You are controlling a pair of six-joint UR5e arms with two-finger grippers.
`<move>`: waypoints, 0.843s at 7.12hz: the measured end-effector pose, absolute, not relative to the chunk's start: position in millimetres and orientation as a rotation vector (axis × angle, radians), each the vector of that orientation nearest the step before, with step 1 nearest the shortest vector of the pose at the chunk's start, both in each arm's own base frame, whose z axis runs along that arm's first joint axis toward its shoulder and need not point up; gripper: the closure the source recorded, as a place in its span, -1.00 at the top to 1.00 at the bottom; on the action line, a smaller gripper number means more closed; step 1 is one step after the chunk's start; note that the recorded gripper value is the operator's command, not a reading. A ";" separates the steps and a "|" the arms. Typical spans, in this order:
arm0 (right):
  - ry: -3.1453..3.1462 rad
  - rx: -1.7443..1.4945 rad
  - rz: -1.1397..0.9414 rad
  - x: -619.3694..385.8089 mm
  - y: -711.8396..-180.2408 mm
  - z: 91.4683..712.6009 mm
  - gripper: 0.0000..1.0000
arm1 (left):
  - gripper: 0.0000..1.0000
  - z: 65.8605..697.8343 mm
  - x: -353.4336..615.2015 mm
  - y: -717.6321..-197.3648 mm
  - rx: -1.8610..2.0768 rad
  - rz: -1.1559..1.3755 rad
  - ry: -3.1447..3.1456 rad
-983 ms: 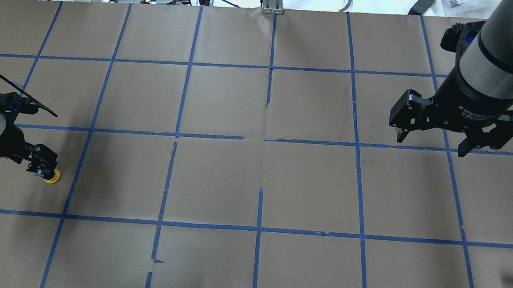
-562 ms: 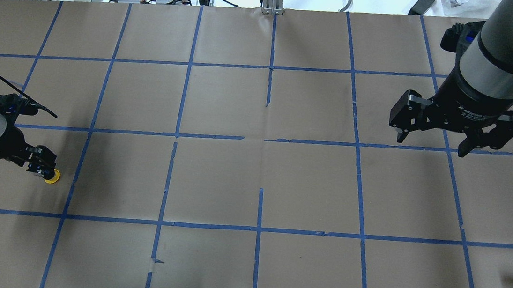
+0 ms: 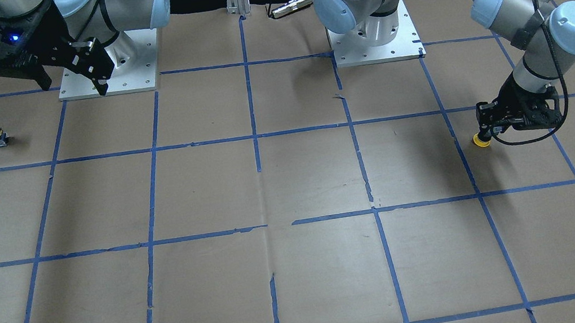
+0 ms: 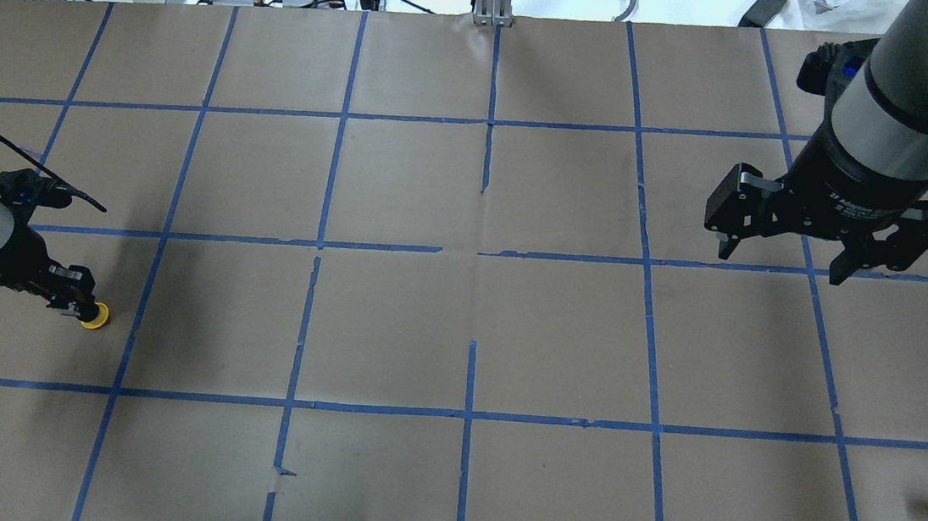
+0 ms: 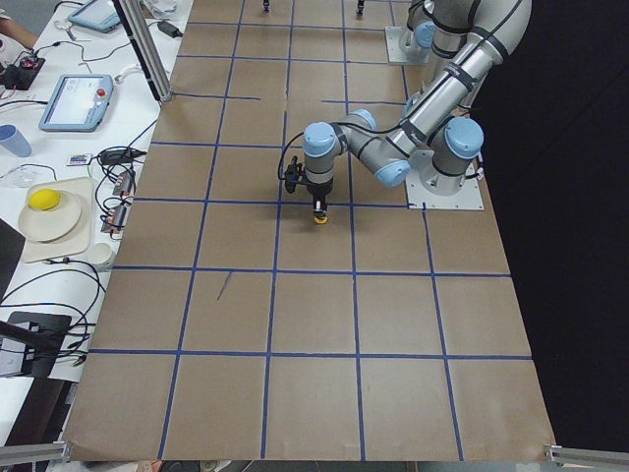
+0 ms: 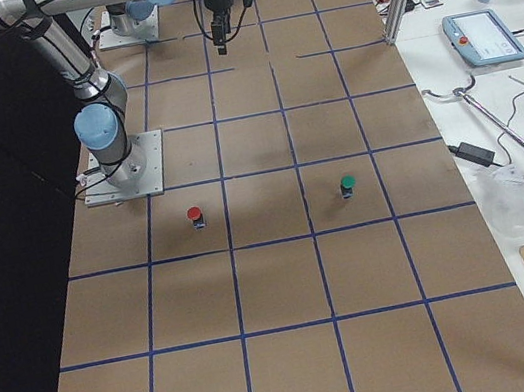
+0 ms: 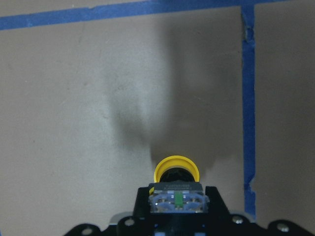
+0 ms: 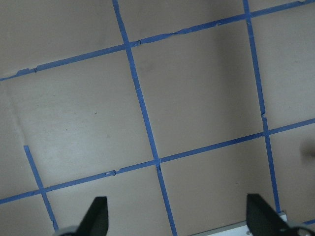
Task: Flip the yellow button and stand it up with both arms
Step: 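Lift the button with the left gripper while the right gripper rises toward it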
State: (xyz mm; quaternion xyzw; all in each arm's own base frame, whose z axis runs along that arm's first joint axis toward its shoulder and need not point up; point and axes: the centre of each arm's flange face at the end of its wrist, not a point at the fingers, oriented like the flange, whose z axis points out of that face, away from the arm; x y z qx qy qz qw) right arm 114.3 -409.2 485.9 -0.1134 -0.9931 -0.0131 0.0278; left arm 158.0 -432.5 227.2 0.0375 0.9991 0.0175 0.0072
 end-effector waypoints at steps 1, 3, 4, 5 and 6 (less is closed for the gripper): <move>-3.067 -0.349 -0.038 114.3 -409.6 486.4 1.00 | -0.48 241.2 152.5 -437.4 0.057 0.037 3.178; -3.068 -0.349 -0.035 114.4 -410.9 486.4 1.00 | -0.48 291.4 131.3 -460.2 -0.102 0.053 3.392; -3.070 -0.351 -0.038 114.0 -411.5 485.5 1.00 | -0.48 330.1 108.3 -473.2 -0.113 0.051 3.509; -3.081 -0.362 -0.045 113.3 -414.1 484.5 1.00 | -0.48 366.6 78.2 -483.7 -0.100 0.010 3.609; -3.108 -0.400 -0.062 111.9 -421.1 483.2 1.00 | -0.49 399.3 36.8 -492.7 -0.070 -0.075 3.720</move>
